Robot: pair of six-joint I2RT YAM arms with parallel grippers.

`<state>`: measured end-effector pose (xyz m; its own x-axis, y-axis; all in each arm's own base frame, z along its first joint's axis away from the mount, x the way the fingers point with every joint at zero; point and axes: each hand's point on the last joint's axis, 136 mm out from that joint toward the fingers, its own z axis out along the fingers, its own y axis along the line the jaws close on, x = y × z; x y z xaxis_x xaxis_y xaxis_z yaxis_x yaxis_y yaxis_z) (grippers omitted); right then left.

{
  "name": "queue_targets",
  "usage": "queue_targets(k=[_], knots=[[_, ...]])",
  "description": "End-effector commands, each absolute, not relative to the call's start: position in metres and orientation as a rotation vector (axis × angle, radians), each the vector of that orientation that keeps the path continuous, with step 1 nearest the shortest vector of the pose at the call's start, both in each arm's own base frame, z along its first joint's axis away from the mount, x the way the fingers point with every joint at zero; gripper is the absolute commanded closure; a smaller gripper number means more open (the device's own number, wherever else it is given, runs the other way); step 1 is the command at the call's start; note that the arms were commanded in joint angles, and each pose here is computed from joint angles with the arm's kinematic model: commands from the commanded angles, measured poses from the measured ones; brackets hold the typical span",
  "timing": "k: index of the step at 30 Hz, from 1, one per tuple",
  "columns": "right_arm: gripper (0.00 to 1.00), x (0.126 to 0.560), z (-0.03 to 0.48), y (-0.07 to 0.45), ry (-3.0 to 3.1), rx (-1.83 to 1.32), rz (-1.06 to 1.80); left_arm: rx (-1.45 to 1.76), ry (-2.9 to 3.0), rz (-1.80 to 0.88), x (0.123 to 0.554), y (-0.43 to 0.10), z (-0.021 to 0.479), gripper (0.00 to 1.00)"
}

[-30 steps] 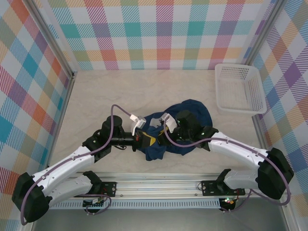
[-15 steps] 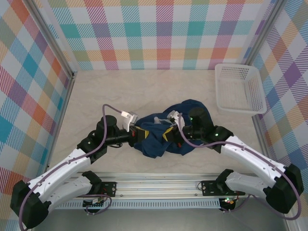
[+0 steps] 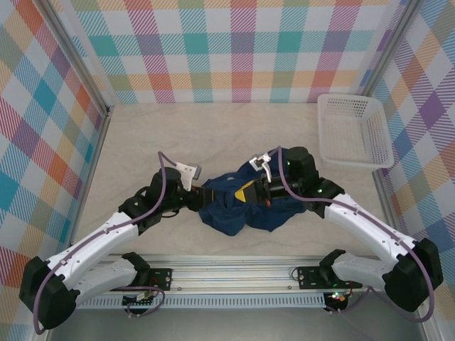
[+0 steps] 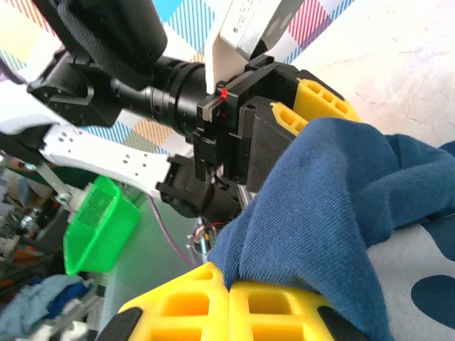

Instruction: Fold the inside-out t-shirt

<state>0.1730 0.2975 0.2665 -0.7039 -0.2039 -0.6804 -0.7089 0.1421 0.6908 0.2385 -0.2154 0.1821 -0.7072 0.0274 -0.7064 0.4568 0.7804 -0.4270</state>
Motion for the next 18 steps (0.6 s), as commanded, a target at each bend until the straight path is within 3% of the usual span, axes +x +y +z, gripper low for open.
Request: queue_targets(k=[1,5,9,18], knots=[[1.00,0.182,0.299,0.303,1.917,-0.846,1.646,0.289,2.238,-0.639,0.237,-0.189,0.197,0.52],[1.00,0.193,0.293,0.304,1.967,-0.790,1.623,0.381,2.042,-0.847,0.212,-0.204,0.245,0.42],[1.00,0.198,0.292,0.304,1.976,-0.772,1.607,0.509,1.966,-0.992,0.194,-0.227,0.270,0.40],[1.00,0.202,0.288,0.303,1.991,-0.755,1.586,0.721,2.093,-1.052,0.178,-0.279,0.256,0.53]])
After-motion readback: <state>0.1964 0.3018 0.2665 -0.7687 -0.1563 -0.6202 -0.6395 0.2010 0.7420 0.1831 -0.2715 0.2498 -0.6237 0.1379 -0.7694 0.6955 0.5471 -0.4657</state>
